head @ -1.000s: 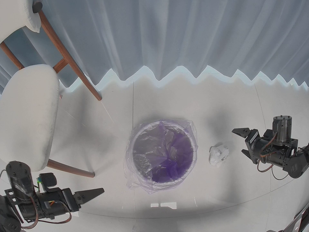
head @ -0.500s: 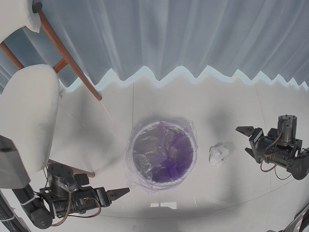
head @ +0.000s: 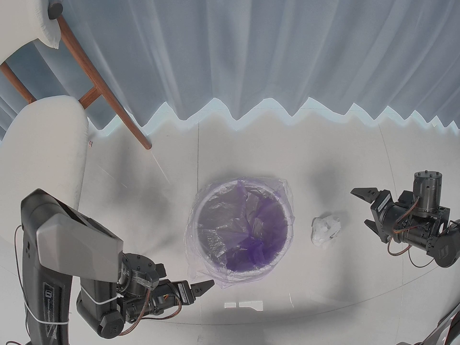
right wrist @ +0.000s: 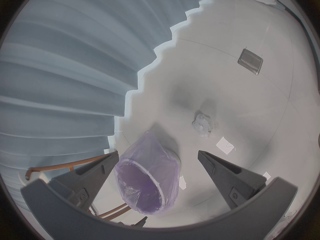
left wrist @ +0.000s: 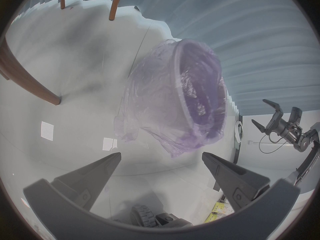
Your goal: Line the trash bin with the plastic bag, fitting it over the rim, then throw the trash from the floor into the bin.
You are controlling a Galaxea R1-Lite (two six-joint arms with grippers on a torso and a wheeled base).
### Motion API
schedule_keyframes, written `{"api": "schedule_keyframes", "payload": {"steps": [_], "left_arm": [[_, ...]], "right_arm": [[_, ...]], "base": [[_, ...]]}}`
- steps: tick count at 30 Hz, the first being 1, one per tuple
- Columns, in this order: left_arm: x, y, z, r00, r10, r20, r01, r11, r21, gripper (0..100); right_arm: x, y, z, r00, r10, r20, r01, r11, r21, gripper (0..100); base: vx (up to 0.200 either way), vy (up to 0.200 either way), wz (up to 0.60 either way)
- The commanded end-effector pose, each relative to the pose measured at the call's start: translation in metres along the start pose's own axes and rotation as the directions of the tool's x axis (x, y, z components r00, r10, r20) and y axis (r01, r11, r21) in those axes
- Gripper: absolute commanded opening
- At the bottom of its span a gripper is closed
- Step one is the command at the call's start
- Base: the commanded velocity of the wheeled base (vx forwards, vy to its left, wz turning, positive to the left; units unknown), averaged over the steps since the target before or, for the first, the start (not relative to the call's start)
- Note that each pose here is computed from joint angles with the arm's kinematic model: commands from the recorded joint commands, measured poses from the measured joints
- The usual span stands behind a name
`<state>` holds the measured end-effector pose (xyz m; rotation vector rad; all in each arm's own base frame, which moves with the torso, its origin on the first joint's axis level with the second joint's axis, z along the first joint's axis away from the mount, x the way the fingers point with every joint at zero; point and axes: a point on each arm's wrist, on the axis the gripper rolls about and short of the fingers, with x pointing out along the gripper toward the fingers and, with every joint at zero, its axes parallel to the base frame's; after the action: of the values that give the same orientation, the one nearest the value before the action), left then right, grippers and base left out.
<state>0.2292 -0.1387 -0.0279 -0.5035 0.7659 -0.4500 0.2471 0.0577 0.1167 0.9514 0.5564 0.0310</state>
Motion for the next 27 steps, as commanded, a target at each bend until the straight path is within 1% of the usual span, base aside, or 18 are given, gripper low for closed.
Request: {"api": "schedule_keyframes", "payload": {"steps": [1, 4, 5, 9, 11, 14, 15, 17, 18, 20, 21, 22, 24, 26, 27], "left_arm": [[0.023, 0.009, -0.009, 0.999, 0.032, -0.019, -0.032, 0.999, 0.001, 100], [0.032, 0.012, -0.012, 0.999, 0.043, -0.015, -0.043, 0.999, 0.005, 100], [0.039, 0.014, -0.011, 0.998, 0.057, 0.01, -0.058, 0.998, 0.007, 100], [0.051, 0.011, -0.004, 0.997, 0.05, 0.052, -0.05, 0.999, 0.012, 100], [0.058, 0.01, -0.001, 0.997, 0.046, 0.059, -0.047, 0.999, 0.013, 100], [0.058, 0.01, -0.001, 0.997, 0.046, 0.059, -0.047, 0.999, 0.013, 100], [0.07, 0.007, 0.006, 0.996, 0.053, 0.068, -0.054, 0.998, 0.014, 100], [0.077, 0.006, 0.009, 0.994, 0.078, 0.08, -0.08, 0.996, 0.024, 100], [0.08, 0.005, 0.011, 0.993, 0.087, 0.084, -0.091, 0.995, 0.035, 100], [0.089, 0.008, 0.012, 0.987, 0.138, 0.086, -0.145, 0.986, 0.082, 100], [0.089, 0.008, 0.012, 0.986, 0.141, 0.086, -0.148, 0.985, 0.086, 100], [0.094, 0.01, 0.012, 0.982, 0.169, 0.082, -0.178, 0.977, 0.118, 100], [0.095, 0.01, 0.012, 0.981, 0.18, 0.068, -0.188, 0.972, 0.142, 100], [0.096, 0.009, 0.012, 0.98, 0.194, 0.05, -0.2, 0.967, 0.161, 100], [0.099, 0.009, 0.011, 0.974, 0.228, 0.008, -0.225, 0.95, 0.215, 100]], "right_arm": [[0.002, 0.0, 0.0, 1.0, -0.003, -0.003, 0.003, 1.0, 0.0, 100], [0.002, -0.001, 0.0, 1.0, -0.004, -0.004, 0.004, 1.0, 0.0, 100], [0.003, -0.001, -0.001, 1.0, -0.008, -0.006, 0.008, 1.0, 0.002, 100], [0.005, -0.001, 0.0, 1.0, -0.008, -0.006, 0.008, 1.0, 0.002, 100], [0.005, -0.001, 0.0, 1.0, -0.008, -0.006, 0.008, 1.0, 0.002, 100], [0.005, -0.001, 0.0, 1.0, -0.008, -0.006, 0.008, 1.0, 0.002, 100], [0.005, -0.002, 0.0, 1.0, -0.011, -0.007, 0.011, 1.0, 0.002, 100], [0.005, -0.002, 0.0, 1.0, -0.011, -0.004, 0.011, 1.0, 0.0, 100], [0.005, -0.002, 0.0, 1.0, -0.011, -0.004, 0.011, 1.0, 0.0, 100], [0.004, -0.002, -0.001, 1.0, -0.013, -0.006, 0.013, 1.0, 0.0, 100], [0.004, -0.002, -0.001, 1.0, -0.013, -0.006, 0.013, 1.0, 0.0, 100], [0.004, -0.003, -0.001, 1.0, -0.015, -0.007, 0.015, 1.0, 0.0, 100], [0.004, -0.003, -0.001, 1.0, -0.016, -0.008, 0.016, 1.0, 0.0, 100], [0.004, -0.003, -0.001, 1.0, -0.016, -0.008, 0.016, 1.0, 0.0, 100], [0.004, -0.004, -0.002, 1.0, -0.019, -0.011, 0.019, 1.0, 0.004, 100]], "base": [[0.0, 0.0, 0.0], [0.0, 0.0, 0.0], [0.0, 0.0, 0.0], [0.0, 0.0, 0.0], [0.0, 0.0, 0.0], [0.0, 0.0, 0.0], [0.0, 0.0, 0.0], [0.0, 0.0, 0.0], [0.0, 0.0, 0.0], [0.0, 0.0, 0.0], [0.0, 0.0, 0.0], [0.0, 0.0, 0.0], [0.0, 0.0, 0.0], [0.0, 0.0, 0.0], [0.0, 0.0, 0.0]]}}
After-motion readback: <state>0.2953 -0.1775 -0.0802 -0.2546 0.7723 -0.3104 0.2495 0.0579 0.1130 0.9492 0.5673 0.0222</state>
